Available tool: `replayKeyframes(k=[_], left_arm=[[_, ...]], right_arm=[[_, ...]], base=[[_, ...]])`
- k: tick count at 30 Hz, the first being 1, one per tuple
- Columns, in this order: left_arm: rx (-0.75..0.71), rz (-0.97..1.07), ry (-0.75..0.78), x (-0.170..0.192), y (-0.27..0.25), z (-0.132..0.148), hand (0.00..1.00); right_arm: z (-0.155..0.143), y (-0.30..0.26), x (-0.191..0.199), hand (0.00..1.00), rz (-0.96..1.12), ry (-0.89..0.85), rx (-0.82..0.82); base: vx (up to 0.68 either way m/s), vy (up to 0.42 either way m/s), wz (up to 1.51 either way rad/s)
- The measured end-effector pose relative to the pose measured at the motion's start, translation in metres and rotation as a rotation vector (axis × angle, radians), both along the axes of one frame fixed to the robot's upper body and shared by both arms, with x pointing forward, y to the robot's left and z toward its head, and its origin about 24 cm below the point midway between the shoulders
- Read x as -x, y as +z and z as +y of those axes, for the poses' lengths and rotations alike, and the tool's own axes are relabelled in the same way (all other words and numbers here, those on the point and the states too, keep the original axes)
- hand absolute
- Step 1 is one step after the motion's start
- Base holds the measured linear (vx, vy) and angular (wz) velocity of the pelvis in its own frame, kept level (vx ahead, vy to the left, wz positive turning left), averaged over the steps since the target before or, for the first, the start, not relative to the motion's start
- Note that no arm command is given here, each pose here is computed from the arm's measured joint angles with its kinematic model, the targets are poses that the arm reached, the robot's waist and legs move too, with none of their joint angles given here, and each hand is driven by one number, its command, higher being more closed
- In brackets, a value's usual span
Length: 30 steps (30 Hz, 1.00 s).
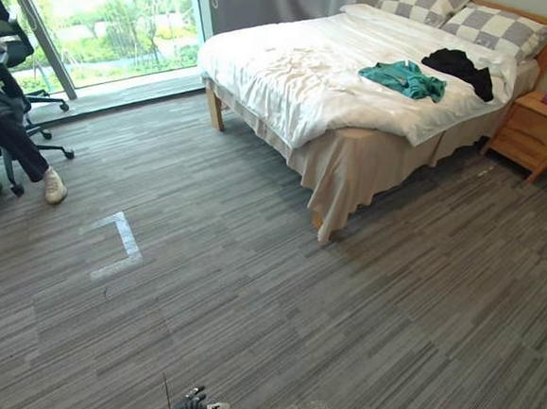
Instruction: Tidy the bed and pick cloth on bed and put in laundry
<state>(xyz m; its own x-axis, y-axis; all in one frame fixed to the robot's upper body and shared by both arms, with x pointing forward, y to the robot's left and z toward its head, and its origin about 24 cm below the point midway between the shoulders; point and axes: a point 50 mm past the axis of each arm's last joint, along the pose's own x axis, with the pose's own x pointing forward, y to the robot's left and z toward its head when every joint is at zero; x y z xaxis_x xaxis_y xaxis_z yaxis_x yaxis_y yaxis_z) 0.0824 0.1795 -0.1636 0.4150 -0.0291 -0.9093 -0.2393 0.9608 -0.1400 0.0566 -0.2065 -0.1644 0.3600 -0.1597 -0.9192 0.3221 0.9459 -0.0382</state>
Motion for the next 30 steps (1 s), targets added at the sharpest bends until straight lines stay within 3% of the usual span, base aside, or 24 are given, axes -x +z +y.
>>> replayKeyframes(k=[8, 22, 27, 30], left_arm=[[-0.012, 0.006, -0.09, -0.004, 0.0, -0.004, 0.0], [-0.083, 0.021, -0.191, -0.029, 0.005, 0.004, 0.0], [-0.092, 0.018, -0.162, -0.029, 0.005, 0.006, 0.0], [-0.052, 0.012, -0.118, -0.025, 0.004, -0.007, 0.0]], right_arm=[[-0.002, 0.0, 0.0, 0.0, -0.005, -0.043, -0.009], [-0.002, 0.001, -0.004, 0.0, -0.042, -0.36, -0.044], [0.005, -0.002, 0.01, 0.0, 0.019, -0.349, -0.091], [-0.005, -0.001, 0.016, 0.0, 0.046, -0.282, -0.077]], base=[[-0.04, -0.027, -0.12], [-0.02, -0.058, -0.42], [0.22, -0.289, -0.24], [0.36, -0.408, -0.04]])
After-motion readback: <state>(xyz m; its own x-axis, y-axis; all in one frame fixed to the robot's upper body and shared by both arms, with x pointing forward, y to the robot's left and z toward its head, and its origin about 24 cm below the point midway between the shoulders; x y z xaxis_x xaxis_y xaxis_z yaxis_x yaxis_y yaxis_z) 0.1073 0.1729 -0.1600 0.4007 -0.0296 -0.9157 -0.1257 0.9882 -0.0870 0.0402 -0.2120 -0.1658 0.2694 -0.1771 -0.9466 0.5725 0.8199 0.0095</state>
